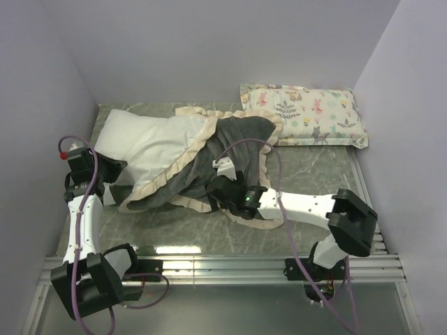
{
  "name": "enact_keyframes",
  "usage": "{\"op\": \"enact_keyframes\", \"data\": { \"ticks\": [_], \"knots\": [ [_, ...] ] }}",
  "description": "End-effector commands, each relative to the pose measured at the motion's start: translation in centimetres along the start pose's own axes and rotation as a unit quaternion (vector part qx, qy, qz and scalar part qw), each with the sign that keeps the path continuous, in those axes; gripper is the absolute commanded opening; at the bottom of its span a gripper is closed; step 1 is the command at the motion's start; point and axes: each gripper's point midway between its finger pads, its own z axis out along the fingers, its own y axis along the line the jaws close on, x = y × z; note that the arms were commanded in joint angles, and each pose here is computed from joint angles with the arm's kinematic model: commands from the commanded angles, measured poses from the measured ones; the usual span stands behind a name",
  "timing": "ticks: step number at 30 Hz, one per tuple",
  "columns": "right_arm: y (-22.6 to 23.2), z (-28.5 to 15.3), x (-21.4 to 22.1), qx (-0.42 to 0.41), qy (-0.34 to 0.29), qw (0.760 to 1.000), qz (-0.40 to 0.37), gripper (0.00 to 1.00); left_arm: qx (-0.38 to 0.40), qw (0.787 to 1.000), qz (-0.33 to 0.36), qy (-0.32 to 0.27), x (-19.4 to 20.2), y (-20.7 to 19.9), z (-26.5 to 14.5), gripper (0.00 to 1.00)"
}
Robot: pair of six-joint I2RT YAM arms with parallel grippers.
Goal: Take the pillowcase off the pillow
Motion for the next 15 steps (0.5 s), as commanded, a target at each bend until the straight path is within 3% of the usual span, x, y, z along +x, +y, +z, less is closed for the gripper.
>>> {"op": "enact_keyframes", "data": {
  "ticks": [1, 4, 5, 6, 7, 11, 15],
  "knots": [
    [-1.2, 1.3, -2.7, 0.069, -0.028, 0.997, 0.026, 0.88, 0.035, 0.999, 0.018, -0.032, -1.5, -2.1, -0.7, 0.00],
    [-1.1, 2.2, -2.7, 0.066, -0.022, 0.997, 0.017, 0.76, 0.039, 0.998, 0.017, -0.035, -1.8, -2.6, -0.9, 0.01],
    [-1.5, 2.2, -2.4, 0.075, -0.014, 0.997, 0.016, 0.41, 0.041, 0.998, 0.017, -0.036, -2.0, -2.8, -0.9, 0.00],
    [-2.1, 2.3, -2.3, 0.089, -0.011, 0.996, 0.014, 0.18, 0.039, 0.998, 0.019, -0.040, -2.5, -3.1, -1.1, 0.01],
    [-3.6, 2.1, -2.5, 0.120, -0.017, 0.993, 0.011, 0.04, 0.036, 0.998, 0.023, -0.047, -3.0, -3.3, -1.3, 0.00],
    [-10.5, 0.0, -1.9, 0.178, -0.013, 0.983, 0.039, 0.00, 0.026, 0.996, 0.012, -0.083, -6.2, -4.0, -1.7, 0.01],
    [-18.0, -2.7, -3.7, 0.177, -0.052, 0.972, 0.145, 0.00, 0.042, 0.993, -0.018, -0.112, -9.3, -5.8, -2.1, 0.01]
  ]
}}
